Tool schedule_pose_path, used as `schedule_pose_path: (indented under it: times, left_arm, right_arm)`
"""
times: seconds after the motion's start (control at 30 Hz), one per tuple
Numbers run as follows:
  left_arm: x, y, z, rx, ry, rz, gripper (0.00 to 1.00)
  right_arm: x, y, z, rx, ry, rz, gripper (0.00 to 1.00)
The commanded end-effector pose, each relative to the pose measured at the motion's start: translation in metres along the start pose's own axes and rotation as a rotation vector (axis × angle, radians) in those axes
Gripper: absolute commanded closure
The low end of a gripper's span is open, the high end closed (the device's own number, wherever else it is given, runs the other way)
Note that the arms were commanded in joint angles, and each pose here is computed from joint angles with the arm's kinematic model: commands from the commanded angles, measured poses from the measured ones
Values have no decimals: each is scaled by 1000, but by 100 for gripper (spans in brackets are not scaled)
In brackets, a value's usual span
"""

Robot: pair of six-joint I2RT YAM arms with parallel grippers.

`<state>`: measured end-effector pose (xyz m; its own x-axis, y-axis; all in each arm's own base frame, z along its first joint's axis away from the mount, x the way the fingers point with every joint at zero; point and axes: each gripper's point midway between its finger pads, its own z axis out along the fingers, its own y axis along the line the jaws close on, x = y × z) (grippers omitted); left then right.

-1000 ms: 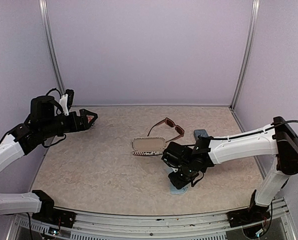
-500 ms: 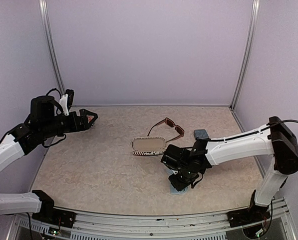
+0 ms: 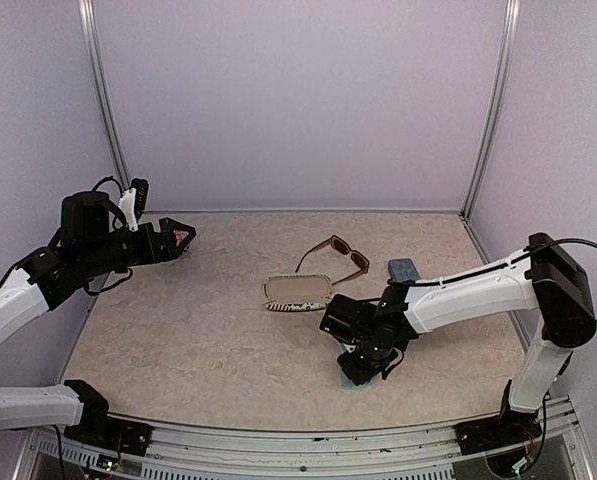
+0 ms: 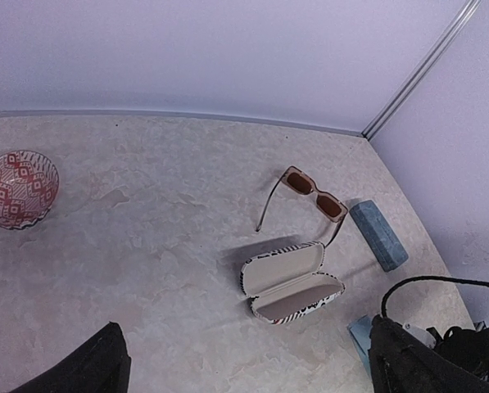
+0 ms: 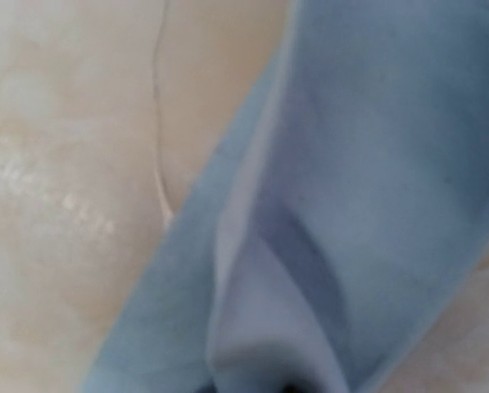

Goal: Organize the sunglasses
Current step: Fold the glasses cleaning cloth at the center of the board.

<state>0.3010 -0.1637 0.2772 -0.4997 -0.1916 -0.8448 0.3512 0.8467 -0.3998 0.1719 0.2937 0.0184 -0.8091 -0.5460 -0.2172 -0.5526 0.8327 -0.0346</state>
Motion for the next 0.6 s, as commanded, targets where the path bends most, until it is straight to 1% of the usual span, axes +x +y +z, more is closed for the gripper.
schedule_pose_path:
  times: [0.0, 0.07, 0.2, 0.43, 0.57]
  left_arm:
    - [1, 2, -2, -2, -2, -4, 1]
    - [2, 3, -2, -3, 1, -5, 1]
    - [1, 3, -2, -3, -2, -5, 1]
    - [1, 3, -2, -3, 0, -4, 1]
    - [1, 2, -3, -1, -2, -5, 1]
  right_arm:
    - [6, -3, 2, 31, 14, -1, 83]
    - [7, -3, 2, 31, 14, 0, 86]
    - [7, -4, 1, 35, 13, 2, 90]
    - [6, -4, 1, 36, 10, 5, 100]
    - [3, -3, -4, 31, -3, 7, 100]
